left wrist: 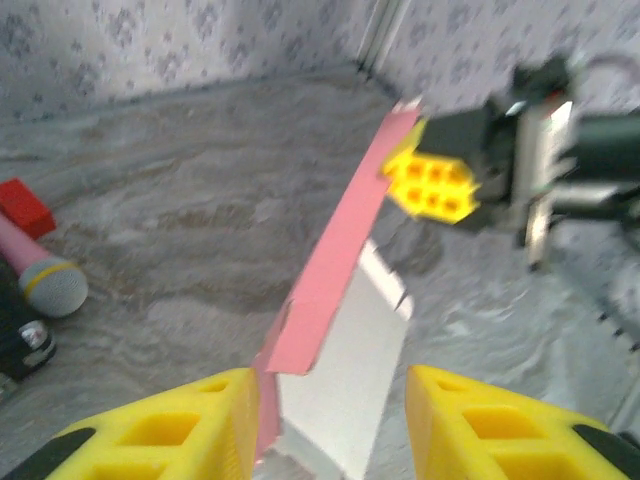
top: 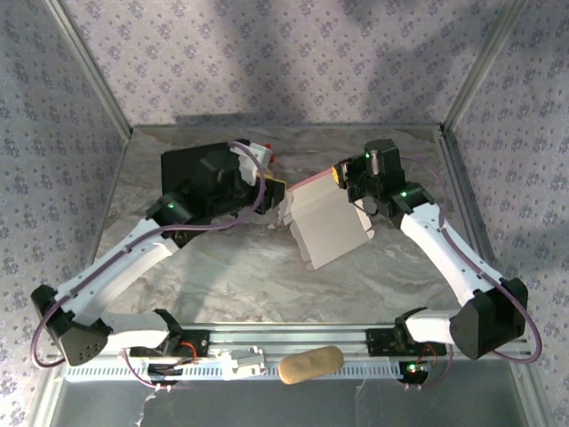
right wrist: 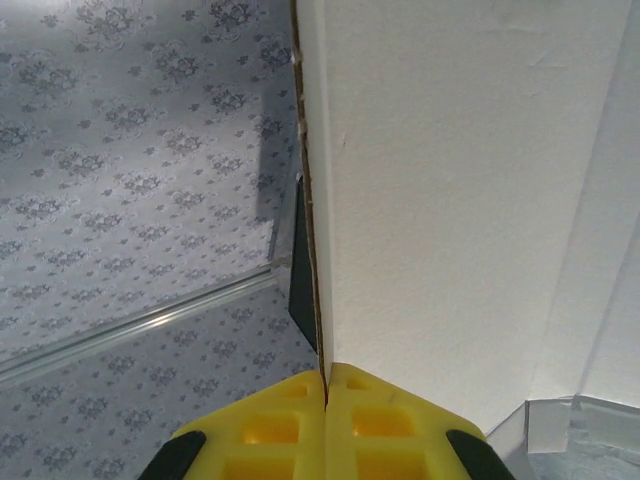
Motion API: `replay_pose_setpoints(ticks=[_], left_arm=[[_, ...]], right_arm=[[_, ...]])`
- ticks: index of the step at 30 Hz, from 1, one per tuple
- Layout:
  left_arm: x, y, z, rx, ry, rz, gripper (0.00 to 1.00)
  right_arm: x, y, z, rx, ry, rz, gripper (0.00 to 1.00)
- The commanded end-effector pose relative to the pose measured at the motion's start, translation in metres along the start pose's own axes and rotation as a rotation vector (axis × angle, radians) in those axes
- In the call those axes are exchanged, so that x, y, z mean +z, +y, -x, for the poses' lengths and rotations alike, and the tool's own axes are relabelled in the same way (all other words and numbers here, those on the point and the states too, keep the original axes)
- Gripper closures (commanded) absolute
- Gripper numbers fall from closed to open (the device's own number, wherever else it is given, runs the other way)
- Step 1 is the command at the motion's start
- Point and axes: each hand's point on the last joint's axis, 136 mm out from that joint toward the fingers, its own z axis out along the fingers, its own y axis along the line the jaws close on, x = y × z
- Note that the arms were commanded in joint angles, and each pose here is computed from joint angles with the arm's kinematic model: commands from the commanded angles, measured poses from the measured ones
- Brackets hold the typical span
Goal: Fold the paper box
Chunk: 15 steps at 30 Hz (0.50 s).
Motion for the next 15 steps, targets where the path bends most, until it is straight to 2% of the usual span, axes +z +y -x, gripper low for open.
replay_pose_setpoints(ticks=[1,3,5,9,15], left_arm=[[0.008,0.0,0.008,-0.099,0.045,0.021,0.63],[0.021,0.014,0.003,-0.154,0.115,0.068,0.66],[0.035,0.014,-0.002,-0.228,0.168,0.044,0.66],[0.052,-0.005,-0.006,-0.341,0.179,-0.042,0.65],[0.055,0.001,-0.016,-0.4,0.176,0.005,0.64]], right_arm=[[-0.006,0.011,0.003,0.019,-0.028,0.052,1.0],[-0.006,0.011,0.001,0.02,-0.026,0.053,1.0],[-0.006,0.011,0.0,0.015,-0.027,0.055,1.0],[-0.004,0.009,0.0,0.011,-0.025,0.051,1.0],[-0.005,0.008,0.002,0.019,-0.014,0.04,1.0]])
